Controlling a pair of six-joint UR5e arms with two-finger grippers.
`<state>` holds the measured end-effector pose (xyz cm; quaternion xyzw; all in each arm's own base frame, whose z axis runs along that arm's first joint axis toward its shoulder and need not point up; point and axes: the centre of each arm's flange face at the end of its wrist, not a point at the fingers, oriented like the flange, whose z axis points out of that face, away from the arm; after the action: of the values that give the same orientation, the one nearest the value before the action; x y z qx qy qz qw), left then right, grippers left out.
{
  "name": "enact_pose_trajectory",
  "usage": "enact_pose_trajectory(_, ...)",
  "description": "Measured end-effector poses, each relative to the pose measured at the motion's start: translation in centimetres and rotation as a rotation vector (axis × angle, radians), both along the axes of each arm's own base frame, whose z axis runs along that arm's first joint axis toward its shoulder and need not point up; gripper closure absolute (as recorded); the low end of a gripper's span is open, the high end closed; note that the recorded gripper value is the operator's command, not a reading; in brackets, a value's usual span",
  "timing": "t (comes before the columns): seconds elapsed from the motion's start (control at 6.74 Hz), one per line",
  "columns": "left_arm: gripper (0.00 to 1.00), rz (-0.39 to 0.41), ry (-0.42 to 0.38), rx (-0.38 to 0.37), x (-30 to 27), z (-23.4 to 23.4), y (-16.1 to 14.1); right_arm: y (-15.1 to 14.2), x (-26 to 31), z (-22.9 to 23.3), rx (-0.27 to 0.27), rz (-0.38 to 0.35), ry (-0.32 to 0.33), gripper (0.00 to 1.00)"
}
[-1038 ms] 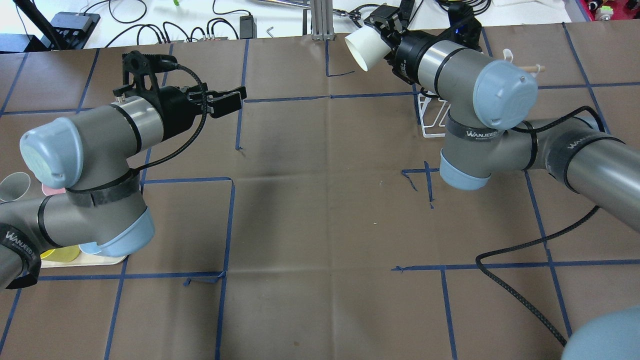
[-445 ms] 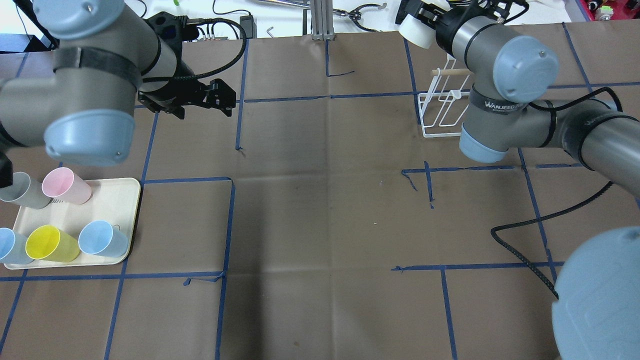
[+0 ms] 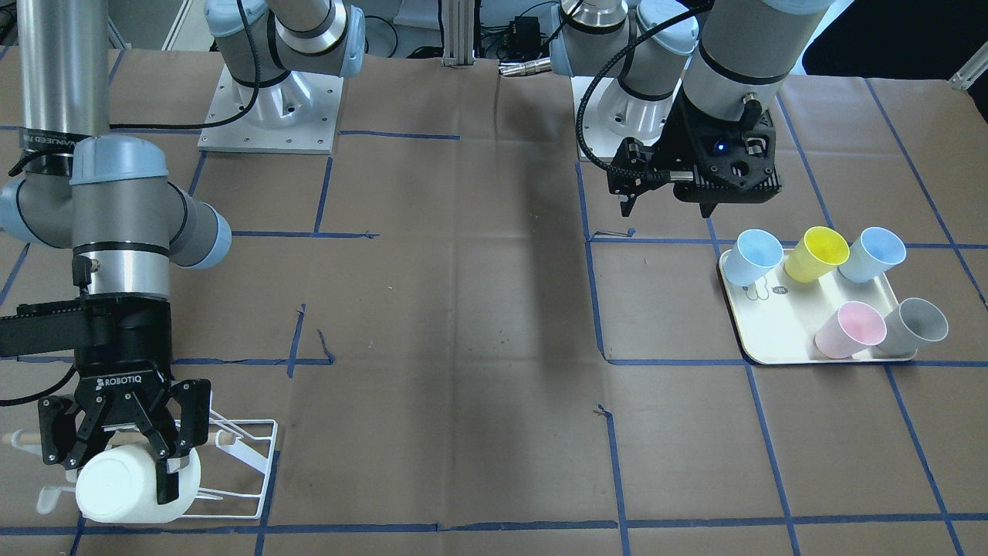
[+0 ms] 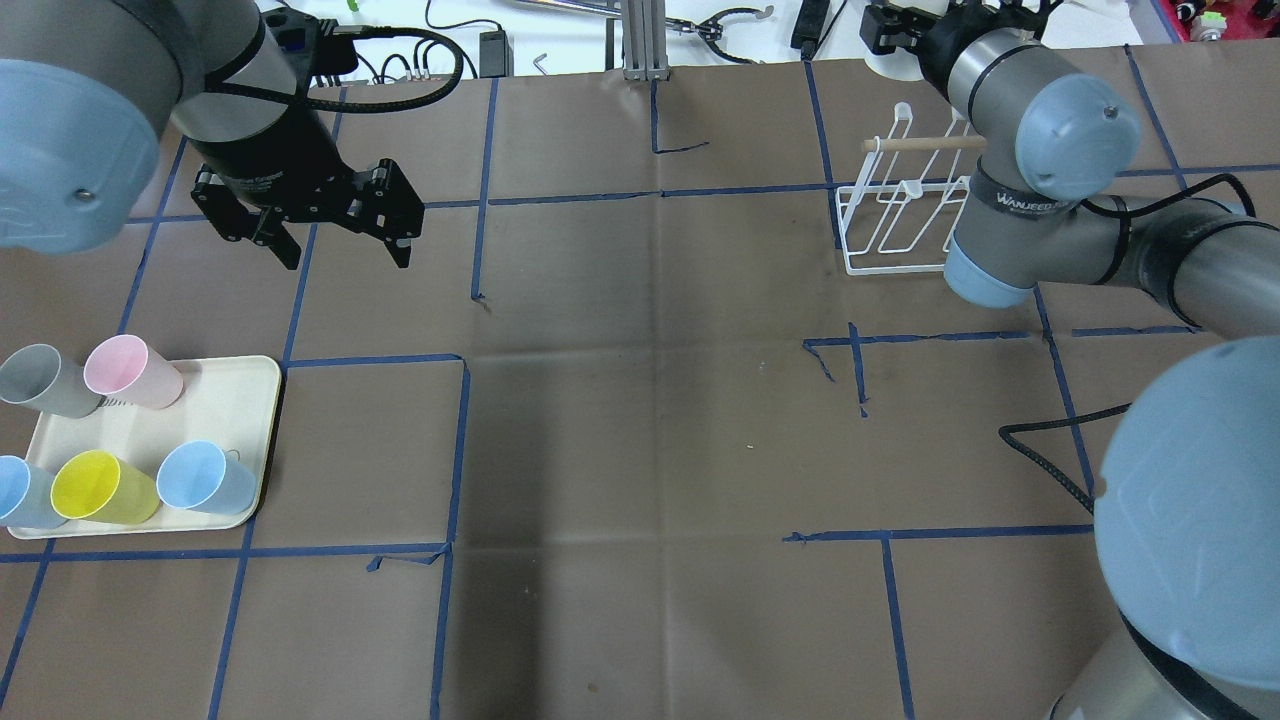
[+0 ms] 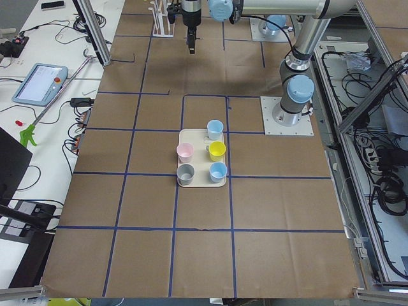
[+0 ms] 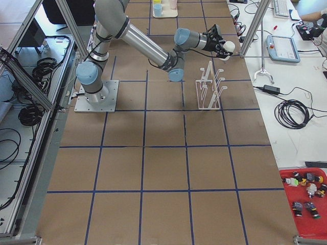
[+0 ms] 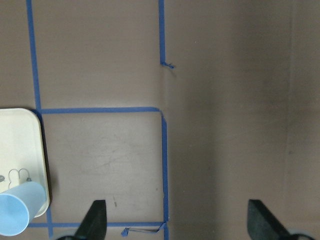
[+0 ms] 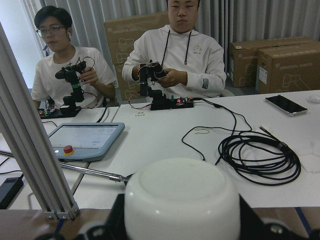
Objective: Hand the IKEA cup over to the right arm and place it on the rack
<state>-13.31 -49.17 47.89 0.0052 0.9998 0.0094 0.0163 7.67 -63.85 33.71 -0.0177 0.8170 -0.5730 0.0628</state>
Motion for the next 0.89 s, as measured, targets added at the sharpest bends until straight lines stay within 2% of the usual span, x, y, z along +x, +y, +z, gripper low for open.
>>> enact_pose_trajectory(0.15, 0.01, 0.015, -0.004, -0.001, 0.9, 0.5, 0.6, -0.5, -0.3, -1.0, -0.009, 0.009, 0.038, 0.90)
enact_pose_trajectory(0.44, 0.01, 0.046, 0.002, 0.002, 5.3, 0.9, 1.5, -1.3, -1.4, -2.9, 0.006, 0.001, 0.055, 0.90)
enact_pose_trajectory(0.59, 0.01, 0.055, 0.005, 0.020, 8.5, 0.4, 2.8, -1.5, -1.9, -3.8, 0.019, -0.006, 0.054, 0.90)
enact_pose_trajectory(0.89, 0.01, 0.041, 0.026, 0.070, 15.2, -2.6, 7.2, -1.5, -2.2, -5.0, 0.039, -0.011, 0.048, 0.90)
